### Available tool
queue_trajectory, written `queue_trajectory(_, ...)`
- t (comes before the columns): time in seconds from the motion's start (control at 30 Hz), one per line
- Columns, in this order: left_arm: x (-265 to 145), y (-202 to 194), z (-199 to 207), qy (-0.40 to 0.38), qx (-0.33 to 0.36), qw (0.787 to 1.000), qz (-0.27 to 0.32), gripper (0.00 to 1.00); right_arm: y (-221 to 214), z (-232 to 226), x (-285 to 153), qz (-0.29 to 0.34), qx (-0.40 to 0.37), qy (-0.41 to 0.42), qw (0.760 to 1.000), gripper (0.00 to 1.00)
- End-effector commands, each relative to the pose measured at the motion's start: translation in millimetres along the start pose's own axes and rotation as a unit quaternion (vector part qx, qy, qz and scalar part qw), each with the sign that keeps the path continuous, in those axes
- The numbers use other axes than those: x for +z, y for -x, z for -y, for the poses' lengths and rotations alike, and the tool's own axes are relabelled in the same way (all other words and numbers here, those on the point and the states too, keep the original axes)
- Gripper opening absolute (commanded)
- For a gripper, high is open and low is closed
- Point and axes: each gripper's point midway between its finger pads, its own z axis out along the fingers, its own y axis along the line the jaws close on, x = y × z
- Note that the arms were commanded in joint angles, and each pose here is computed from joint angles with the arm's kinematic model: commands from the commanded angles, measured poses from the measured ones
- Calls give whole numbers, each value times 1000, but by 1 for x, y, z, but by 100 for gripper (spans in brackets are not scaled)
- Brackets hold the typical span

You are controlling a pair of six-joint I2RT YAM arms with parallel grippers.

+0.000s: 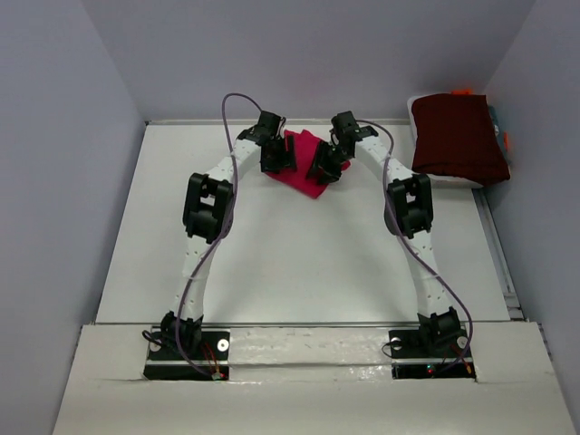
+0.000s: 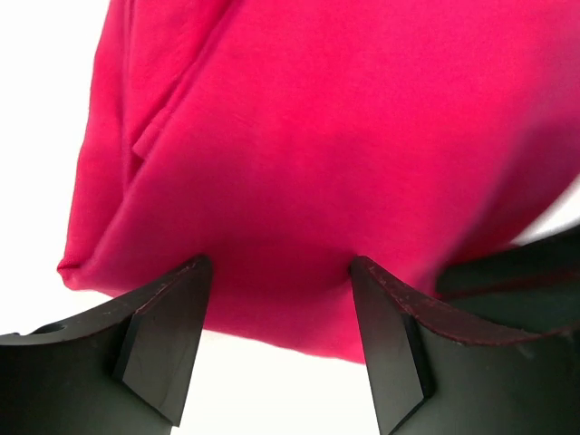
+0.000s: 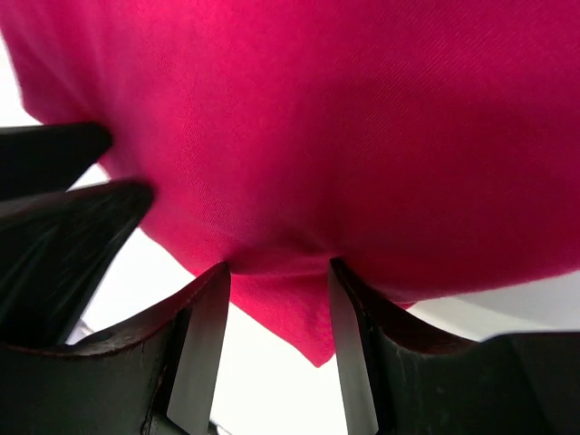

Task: Fold and stack the t-shirts
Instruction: Fold the long partially folded tshirt into a neat square

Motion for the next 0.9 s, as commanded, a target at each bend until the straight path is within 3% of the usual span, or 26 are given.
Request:
queue_trajectory(0.0, 3, -11, -26, 70, -4, 997, -20, 75, -14, 16, 16, -27, 7, -7, 1000, 54)
queue_trajectory(0.37, -16, -53, -77, 207, -25, 975, -82, 75, -44, 18, 10, -71, -10, -35, 997, 56)
queue_trajectory(0.53, -41, -71, -65, 223, -17, 968, -109, 74, -73, 20, -1, -104, -21, -53, 993, 56)
queue_trajectory(0.63, -58, -102, -63, 231, -10, 963, -142, 74, -91, 15, -19, -113, -30, -50, 992, 57)
queue_trajectory(0.87, -101, -146, -33, 189, -18, 967, -171, 74, -140, 16, -42, -152, -46, -58, 986, 57)
